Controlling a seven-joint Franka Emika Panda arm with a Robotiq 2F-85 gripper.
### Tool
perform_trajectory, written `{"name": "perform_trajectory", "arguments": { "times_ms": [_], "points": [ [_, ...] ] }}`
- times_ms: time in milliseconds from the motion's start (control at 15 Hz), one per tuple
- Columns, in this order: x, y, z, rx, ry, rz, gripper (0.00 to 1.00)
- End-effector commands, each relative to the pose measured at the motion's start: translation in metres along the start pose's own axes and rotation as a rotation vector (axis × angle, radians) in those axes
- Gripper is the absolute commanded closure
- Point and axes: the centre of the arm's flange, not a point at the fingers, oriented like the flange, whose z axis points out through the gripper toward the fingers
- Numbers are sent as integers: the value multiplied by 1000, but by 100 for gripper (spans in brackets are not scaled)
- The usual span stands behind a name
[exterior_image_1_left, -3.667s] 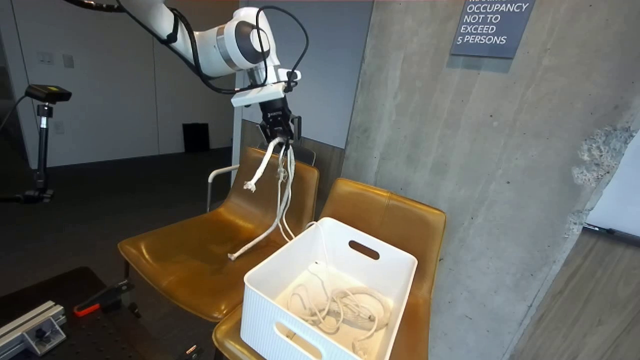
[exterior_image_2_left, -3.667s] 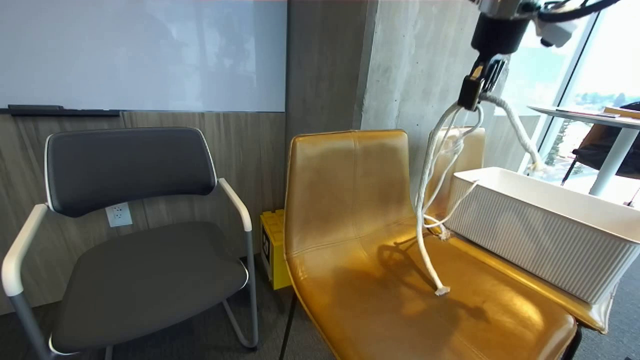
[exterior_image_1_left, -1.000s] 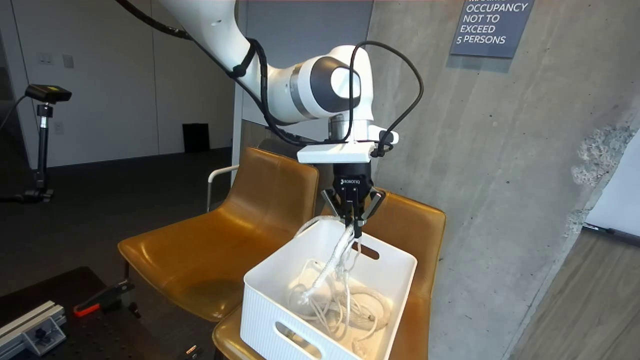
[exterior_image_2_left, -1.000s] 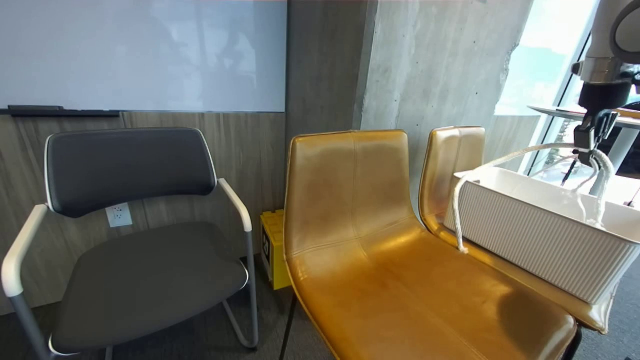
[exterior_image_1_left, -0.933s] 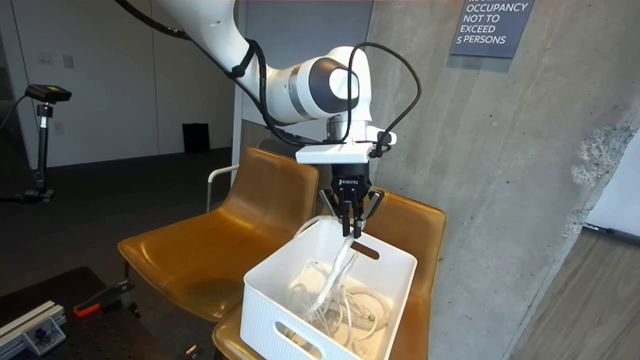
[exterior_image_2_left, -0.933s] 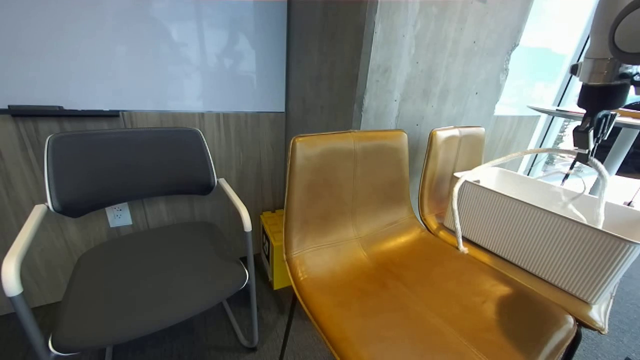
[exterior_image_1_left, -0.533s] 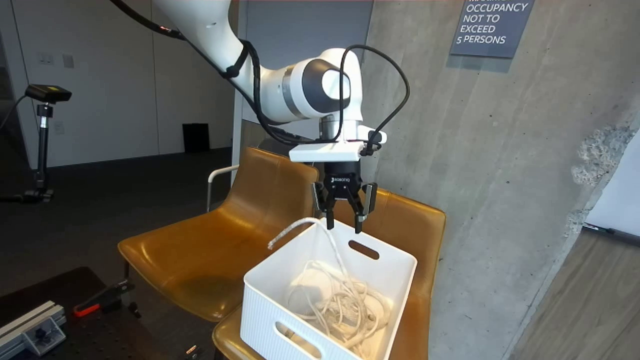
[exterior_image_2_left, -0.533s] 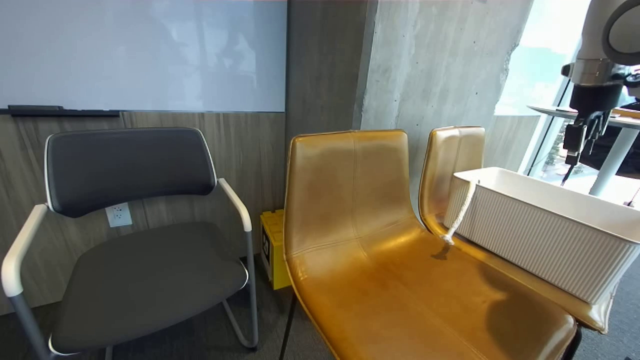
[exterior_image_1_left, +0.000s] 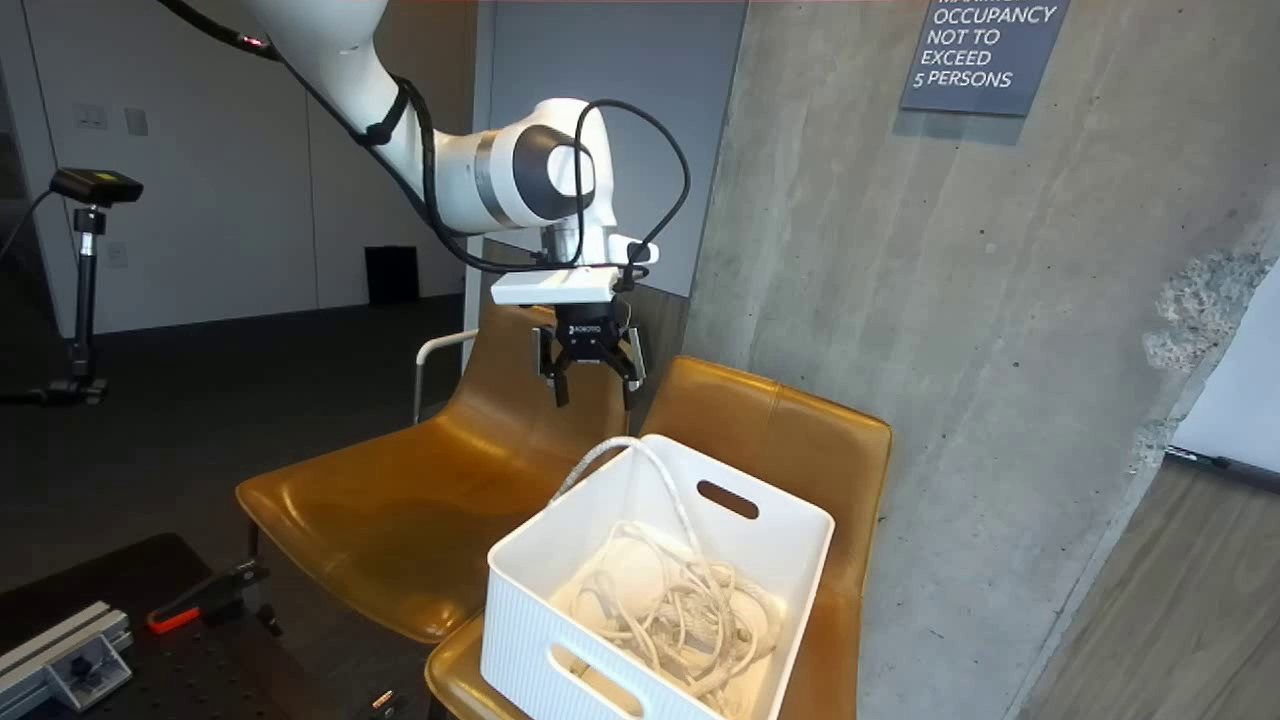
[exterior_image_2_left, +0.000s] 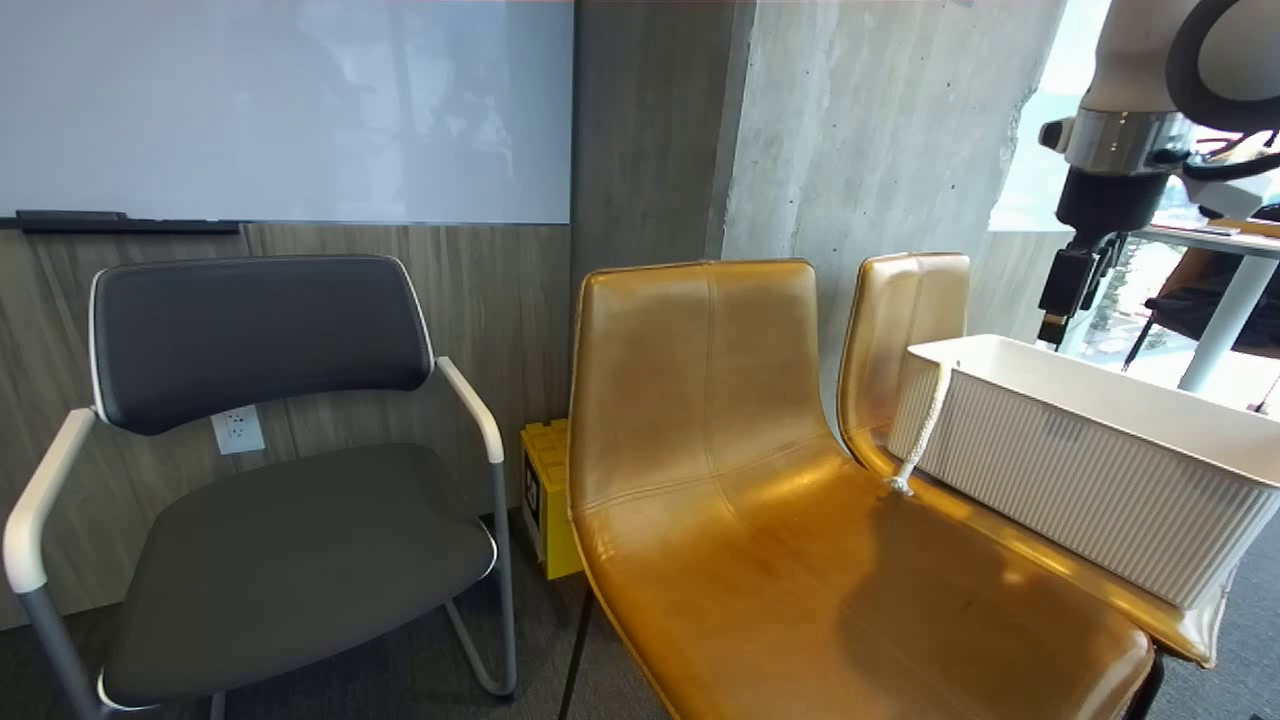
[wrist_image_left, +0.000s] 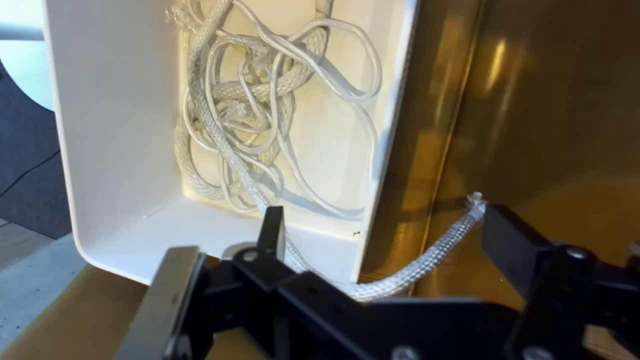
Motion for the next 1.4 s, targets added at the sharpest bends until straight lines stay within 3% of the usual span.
{"name": "perform_trajectory", "arguments": {
  "times_ms": [0, 267, 400, 933, 1333],
  "points": [
    [14, -67, -10, -39, 54, -128, 0],
    [40, -123, -12, -102, 32, -366, 0],
    [52, -136, 2, -150, -1, -461, 0],
    [85, -152, 88, -394, -117, -783, 0],
    [104, -151, 114, -572, -148, -935, 0]
  ]
}}
